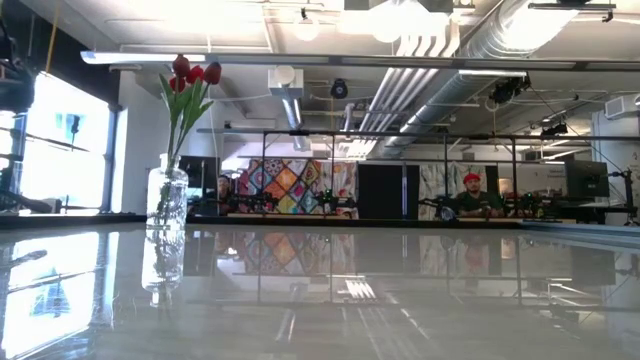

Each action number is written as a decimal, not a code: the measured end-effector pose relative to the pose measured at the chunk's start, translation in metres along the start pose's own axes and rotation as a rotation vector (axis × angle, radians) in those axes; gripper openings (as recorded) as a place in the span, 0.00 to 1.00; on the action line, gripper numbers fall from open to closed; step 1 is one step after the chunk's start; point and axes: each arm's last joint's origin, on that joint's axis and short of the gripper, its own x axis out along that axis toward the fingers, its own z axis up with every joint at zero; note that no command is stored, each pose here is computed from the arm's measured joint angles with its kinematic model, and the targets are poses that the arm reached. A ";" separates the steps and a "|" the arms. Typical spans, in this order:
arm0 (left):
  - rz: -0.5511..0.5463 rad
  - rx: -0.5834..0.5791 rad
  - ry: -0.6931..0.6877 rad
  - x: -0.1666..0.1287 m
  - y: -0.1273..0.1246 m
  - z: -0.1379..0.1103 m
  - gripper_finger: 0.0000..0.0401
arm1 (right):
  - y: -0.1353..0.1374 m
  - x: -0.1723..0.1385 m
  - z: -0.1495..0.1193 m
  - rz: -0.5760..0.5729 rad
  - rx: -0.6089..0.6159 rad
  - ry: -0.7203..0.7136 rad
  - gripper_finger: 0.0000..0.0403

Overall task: Sort flowers into vase by color
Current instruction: Put the yellow flower into the yellow vase

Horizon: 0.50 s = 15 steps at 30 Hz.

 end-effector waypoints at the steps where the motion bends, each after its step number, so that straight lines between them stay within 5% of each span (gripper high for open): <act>1: -0.009 -0.005 -0.019 0.002 -0.001 -0.003 0.00 | 0.000 0.000 0.000 0.000 0.000 0.000 0.48; 15: -0.030 0.049 -0.075 0.002 -0.005 -0.001 0.00 | 0.000 0.000 0.000 0.000 0.000 0.000 0.48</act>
